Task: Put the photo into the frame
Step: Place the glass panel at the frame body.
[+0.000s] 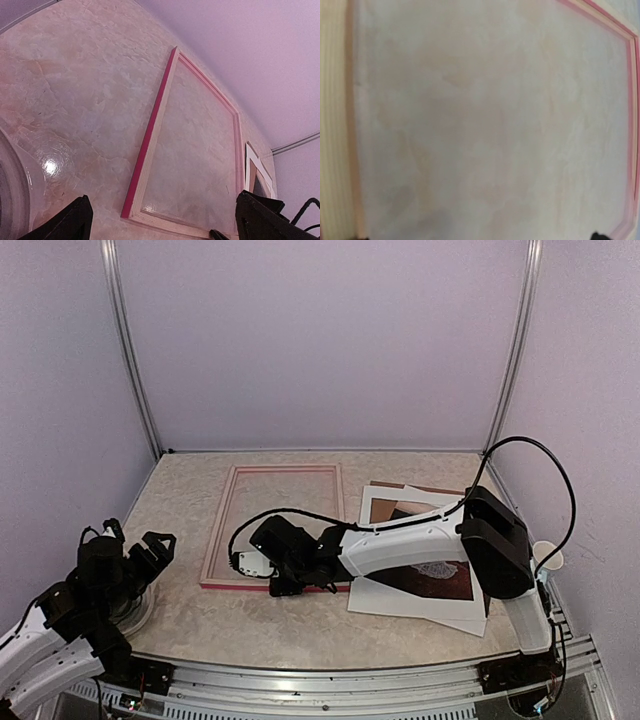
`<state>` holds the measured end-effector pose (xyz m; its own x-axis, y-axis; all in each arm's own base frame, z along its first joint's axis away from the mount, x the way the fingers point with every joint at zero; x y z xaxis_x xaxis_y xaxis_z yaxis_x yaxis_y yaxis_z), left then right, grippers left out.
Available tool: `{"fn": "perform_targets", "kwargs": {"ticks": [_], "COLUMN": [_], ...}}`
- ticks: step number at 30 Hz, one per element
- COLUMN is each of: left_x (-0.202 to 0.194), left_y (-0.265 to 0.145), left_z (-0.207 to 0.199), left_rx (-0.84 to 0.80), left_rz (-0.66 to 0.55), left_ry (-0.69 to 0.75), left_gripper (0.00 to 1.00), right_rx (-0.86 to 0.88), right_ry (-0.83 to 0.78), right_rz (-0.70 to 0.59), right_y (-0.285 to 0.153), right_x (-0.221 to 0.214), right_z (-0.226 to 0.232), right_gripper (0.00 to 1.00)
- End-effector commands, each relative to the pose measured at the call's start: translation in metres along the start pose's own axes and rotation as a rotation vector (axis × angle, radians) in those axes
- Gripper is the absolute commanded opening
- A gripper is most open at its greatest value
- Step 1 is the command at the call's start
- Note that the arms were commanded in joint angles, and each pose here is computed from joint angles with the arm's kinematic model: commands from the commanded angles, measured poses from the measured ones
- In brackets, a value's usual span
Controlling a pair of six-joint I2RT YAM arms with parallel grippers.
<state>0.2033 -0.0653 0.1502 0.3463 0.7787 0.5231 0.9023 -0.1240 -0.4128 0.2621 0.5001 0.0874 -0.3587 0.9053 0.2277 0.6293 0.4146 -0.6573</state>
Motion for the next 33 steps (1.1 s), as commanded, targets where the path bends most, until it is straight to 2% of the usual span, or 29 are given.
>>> {"fn": "perform_targets", "kwargs": {"ticks": [1, 12, 22, 28, 33], "left_x": [0.0, 0.0, 0.001, 0.002, 0.002], "left_y": [0.0, -0.001, -0.002, -0.002, -0.002], "left_z": [0.002, 0.0, -0.002, -0.003, -0.003], "left_rx": [0.003, -0.002, -0.006, -0.006, -0.008], "left_rz": [-0.001, 0.004, 0.003, 0.003, 0.002], "left_ry": [-0.002, -0.008, -0.008, -0.01, -0.01], "left_gripper": [0.99, 0.99, 0.99, 0.99, 0.99], "right_rx": [0.014, 0.038, 0.123, 0.159, 0.088], "right_ry": [0.045, 0.054, 0.07, 0.066, 0.11], "right_rz": [-0.041, -0.008, -0.072, -0.068, -0.042], "right_y": [-0.007, 0.009, -0.016, -0.02, -0.026], "right_x": [0.008, 0.0, 0.026, 0.027, 0.019], "right_z": [-0.011, -0.012, -0.012, -0.005, -0.02], "right_gripper": [0.96, 0.96, 0.98, 0.99, 0.99]}}
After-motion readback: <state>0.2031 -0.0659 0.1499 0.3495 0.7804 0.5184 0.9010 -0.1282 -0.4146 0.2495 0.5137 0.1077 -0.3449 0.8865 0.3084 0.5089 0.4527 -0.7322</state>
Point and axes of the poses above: each gripper's point midway between its finger pads, its own y axis out along the fingers, its own z axis along the line the jaws close on, x = y × z, the point moved 2 cm from there along -y, back along the fingers, and after that the axes turned 8 degrees about -y, right-handed, at the moved point
